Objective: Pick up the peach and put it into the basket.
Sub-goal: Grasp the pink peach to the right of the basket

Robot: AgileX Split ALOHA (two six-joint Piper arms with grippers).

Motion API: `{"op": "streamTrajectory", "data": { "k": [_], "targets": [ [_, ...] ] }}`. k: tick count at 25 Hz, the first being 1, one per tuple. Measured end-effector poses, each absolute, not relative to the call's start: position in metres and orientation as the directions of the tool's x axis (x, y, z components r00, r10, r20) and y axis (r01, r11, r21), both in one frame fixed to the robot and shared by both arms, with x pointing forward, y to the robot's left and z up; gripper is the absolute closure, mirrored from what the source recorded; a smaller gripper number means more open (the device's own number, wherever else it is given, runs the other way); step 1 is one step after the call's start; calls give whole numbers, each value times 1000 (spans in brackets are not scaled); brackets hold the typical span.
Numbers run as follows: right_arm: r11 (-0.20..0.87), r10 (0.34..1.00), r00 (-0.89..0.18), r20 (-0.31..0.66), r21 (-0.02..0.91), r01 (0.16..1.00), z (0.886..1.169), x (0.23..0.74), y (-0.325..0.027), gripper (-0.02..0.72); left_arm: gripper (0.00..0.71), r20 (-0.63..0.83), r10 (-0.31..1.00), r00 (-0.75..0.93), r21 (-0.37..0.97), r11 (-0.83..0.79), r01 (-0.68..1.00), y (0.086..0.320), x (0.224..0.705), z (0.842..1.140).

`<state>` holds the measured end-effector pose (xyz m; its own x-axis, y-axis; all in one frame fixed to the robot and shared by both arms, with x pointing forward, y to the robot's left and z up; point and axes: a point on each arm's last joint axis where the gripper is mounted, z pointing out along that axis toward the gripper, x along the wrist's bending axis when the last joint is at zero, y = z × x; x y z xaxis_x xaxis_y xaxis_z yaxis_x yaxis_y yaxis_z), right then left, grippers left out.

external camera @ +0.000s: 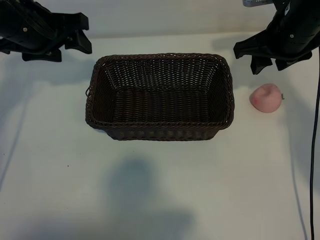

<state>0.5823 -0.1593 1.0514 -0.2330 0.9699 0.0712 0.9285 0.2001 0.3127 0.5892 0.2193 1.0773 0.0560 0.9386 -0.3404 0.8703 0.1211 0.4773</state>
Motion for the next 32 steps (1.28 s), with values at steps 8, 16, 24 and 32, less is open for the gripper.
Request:
{"op": "streamTrajectory", "data": {
  "k": [8,16,24,32],
  "targets": [
    [194,970,-227,88,286,938,1051,580,-159,219,113,-254,960,119,486,21,874,195,581,1075],
    [195,970,-227,87,283,939,1051,579,-159,219,115,-206,973,108,479,4,878,198,581,1074],
    [171,976,-205,76,315,934,1050,586,-165,219,116,-209,972,104,482,10,876,198,581,1074],
    [103,991,-120,62,235,967,1006,613,-187,219,116,-207,973,104,483,9,875,198,581,1074]
  ]
}}
